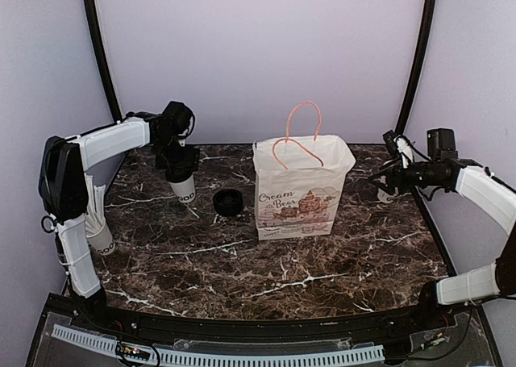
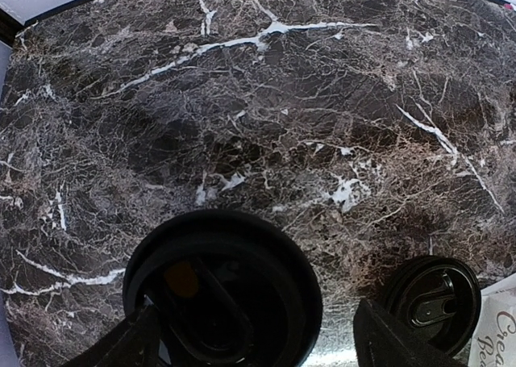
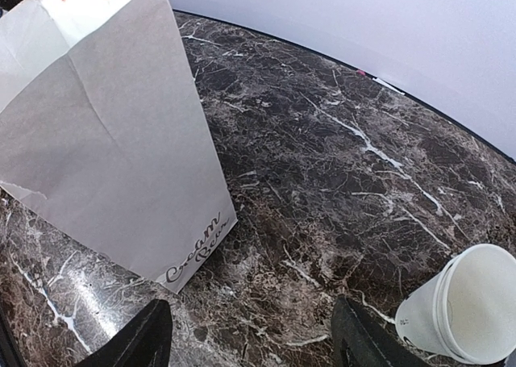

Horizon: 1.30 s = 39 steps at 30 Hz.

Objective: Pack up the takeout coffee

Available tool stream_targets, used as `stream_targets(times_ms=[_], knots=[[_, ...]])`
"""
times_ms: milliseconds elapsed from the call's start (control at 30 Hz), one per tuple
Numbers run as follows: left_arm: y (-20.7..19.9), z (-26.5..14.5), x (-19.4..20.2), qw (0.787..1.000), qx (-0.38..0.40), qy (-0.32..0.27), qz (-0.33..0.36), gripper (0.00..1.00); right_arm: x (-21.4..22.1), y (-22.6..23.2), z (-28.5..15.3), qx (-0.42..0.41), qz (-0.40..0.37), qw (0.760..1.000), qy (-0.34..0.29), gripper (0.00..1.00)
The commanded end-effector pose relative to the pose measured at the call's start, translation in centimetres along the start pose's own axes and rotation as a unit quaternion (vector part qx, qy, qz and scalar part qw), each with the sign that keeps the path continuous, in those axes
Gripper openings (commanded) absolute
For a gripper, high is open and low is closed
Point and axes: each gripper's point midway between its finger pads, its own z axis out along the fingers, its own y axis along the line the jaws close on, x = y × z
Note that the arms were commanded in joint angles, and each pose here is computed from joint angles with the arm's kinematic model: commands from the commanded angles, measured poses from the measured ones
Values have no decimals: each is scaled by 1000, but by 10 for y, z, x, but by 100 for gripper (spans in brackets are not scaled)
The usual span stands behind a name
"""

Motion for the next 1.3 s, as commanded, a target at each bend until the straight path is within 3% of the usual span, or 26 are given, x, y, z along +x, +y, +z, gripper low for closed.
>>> stream_targets(times_ms=[0,167,433,767,1267], knots=[[5,-9,0,1000,-7,8,-1,86,-1,-1,3,-4,-7,1000,-3,69],[7,-11,-3,1000,-10,10,5,84,1,-2,4,-5,-6,1000,0,69],[5,-42,-22,999,10,-32,4,86,3,-4,4,2,-7,1000,4,69],[8,-13,-11,999,-20,11,37,89,7,-7,7,4,-6,1000,13,69],[12,-2,-4,999,-34,20,36,89,12,-7,11,-3,-3,1000,21,70]])
